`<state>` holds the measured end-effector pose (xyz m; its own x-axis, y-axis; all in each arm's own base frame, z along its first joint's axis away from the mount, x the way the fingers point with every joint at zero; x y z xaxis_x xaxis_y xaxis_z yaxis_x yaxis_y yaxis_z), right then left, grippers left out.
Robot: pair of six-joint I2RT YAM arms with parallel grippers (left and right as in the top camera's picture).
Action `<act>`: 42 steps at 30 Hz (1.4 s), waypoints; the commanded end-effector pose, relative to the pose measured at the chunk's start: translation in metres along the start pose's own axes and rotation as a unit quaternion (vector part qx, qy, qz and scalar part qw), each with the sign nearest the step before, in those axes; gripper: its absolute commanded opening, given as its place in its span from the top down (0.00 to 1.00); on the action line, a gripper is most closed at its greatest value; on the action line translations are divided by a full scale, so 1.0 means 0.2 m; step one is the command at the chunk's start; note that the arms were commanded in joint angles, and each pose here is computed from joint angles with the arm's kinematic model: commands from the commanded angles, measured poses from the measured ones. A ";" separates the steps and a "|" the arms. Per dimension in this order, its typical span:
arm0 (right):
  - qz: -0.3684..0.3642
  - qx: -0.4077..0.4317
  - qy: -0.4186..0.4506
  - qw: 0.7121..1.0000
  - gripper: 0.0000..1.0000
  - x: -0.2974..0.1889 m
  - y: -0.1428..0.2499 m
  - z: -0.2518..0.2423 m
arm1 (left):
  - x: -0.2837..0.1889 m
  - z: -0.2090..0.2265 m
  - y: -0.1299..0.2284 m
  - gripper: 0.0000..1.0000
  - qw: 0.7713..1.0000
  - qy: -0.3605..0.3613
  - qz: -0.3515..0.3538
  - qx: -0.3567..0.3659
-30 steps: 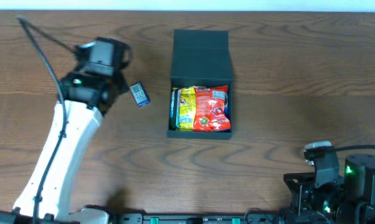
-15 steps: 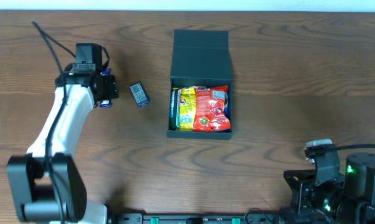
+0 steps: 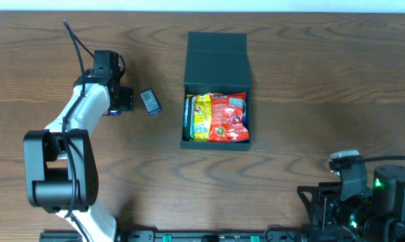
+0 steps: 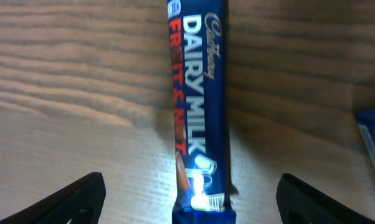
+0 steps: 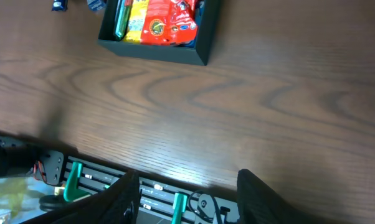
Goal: Pack container
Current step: 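Move the left gripper to the blue Dairy Milk bar and grasp it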
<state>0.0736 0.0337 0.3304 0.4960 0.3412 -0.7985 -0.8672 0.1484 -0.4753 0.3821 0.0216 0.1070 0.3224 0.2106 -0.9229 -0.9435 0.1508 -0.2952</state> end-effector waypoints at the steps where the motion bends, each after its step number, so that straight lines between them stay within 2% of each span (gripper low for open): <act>1: -0.005 -0.002 0.001 1.000 0.50 -0.01 0.00 0.00 | 0.05 0.01 0.01 0.11 1.000 0.006 0.005 0.009; 7: -0.006 -0.003 0.000 1.000 0.49 -0.01 -0.01 0.00 | 0.06 0.03 -0.02 0.14 0.998 0.051 -0.023 -0.001; 10: -0.008 -0.003 0.000 1.000 0.49 -0.01 -0.01 0.00 | 0.07 0.04 -0.03 0.16 0.998 0.050 -0.028 -0.004; 16: -0.010 -0.004 -0.001 1.000 0.48 -0.01 -0.01 0.00 | 0.12 0.02 -0.01 0.21 0.998 0.055 -0.014 -0.002; 22: -0.017 -0.006 -0.002 1.000 0.42 -0.01 -0.02 0.01 | 0.18 0.00 0.01 0.22 0.998 0.060 0.001 0.000; 31: -0.017 -0.006 -0.002 1.000 0.42 -0.01 -0.02 0.01 | 0.18 -0.01 0.00 0.49 0.998 0.070 -0.007 -0.003; 42: -0.019 -0.006 -0.003 1.000 0.42 -0.01 -0.03 0.01 | 0.18 -0.01 0.01 0.64 0.998 0.070 -0.003 -0.003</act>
<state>0.0772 0.0340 0.3328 0.5173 0.3422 -0.7844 -0.8542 0.1495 -0.4980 0.3949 0.0270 0.0791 0.3357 0.0763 -0.9389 -0.9345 0.1518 -0.3219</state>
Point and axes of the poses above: each gripper's point midway between its finger pads, its own x axis out along the fingers, its own z axis along the line the jaws close on, y = z × x, the point moved 8 cm from there along -x, back along the fingers, and after that the axes turned 8 degrees about x, right-handed, at the moved point
